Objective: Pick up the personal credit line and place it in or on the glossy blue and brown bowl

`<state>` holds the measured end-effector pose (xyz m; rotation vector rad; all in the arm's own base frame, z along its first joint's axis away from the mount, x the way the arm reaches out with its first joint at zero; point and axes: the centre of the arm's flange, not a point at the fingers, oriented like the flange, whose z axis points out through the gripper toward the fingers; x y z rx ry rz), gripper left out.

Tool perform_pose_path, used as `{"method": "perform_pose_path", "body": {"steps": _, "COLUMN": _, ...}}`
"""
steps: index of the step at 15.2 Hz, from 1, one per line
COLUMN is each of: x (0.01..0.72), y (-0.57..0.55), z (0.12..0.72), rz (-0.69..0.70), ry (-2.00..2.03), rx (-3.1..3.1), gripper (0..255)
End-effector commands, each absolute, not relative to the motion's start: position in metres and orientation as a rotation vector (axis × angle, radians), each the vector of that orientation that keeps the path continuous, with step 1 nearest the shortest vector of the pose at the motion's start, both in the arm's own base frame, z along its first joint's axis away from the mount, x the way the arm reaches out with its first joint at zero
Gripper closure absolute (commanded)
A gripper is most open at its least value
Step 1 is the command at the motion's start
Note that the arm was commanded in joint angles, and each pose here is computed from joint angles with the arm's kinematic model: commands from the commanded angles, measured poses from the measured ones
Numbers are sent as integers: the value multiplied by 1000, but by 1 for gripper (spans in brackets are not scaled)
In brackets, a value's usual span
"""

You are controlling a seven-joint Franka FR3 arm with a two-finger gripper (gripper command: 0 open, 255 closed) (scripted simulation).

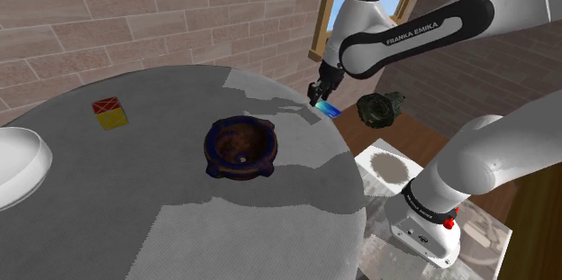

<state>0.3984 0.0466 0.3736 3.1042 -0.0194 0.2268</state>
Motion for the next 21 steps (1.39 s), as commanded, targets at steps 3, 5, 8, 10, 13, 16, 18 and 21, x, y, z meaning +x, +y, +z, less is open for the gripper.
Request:
{"method": "perform_pose_path", "body": {"steps": 3, "x": 398, "y": 46, "z": 394, "rz": 226, "ry": -19, "rx": 3104, "gripper": 255}}
{"method": "perform_pose_path", "body": {"steps": 5, "x": 398, "y": 46, "z": 405, "rz": 226, "ry": -19, "rx": 3104, "gripper": 255}}
{"method": "perform_pose_path", "body": {"steps": 8, "x": 398, "y": 46, "z": 420, "rz": 226, "ry": -19, "rx": 3104, "gripper": 255}}
{"method": "perform_pose_path", "body": {"steps": 10, "x": 398, "y": 46, "z": 431, "rz": 226, "ry": -19, "rx": 3104, "gripper": 255}}
{"method": "perform_pose_path", "body": {"steps": 13, "x": 398, "y": 46, "z": 447, "rz": 226, "ry": -19, "rx": 3104, "gripper": 255}}
{"method": "perform_pose_path", "body": {"steps": 16, "x": 398, "y": 46, "z": 463, "rz": 226, "ry": -19, "rx": 3104, "gripper": 255}}
{"method": "perform_pose_path", "body": {"steps": 18, "x": 398, "y": 46, "z": 473, "rz": 226, "ry": -19, "rx": 3104, "gripper": 255}}
{"method": "perform_pose_path", "body": {"steps": 21, "x": 398, "y": 46, "z": 489, "rz": 226, "ry": -19, "rx": 3104, "gripper": 255}}
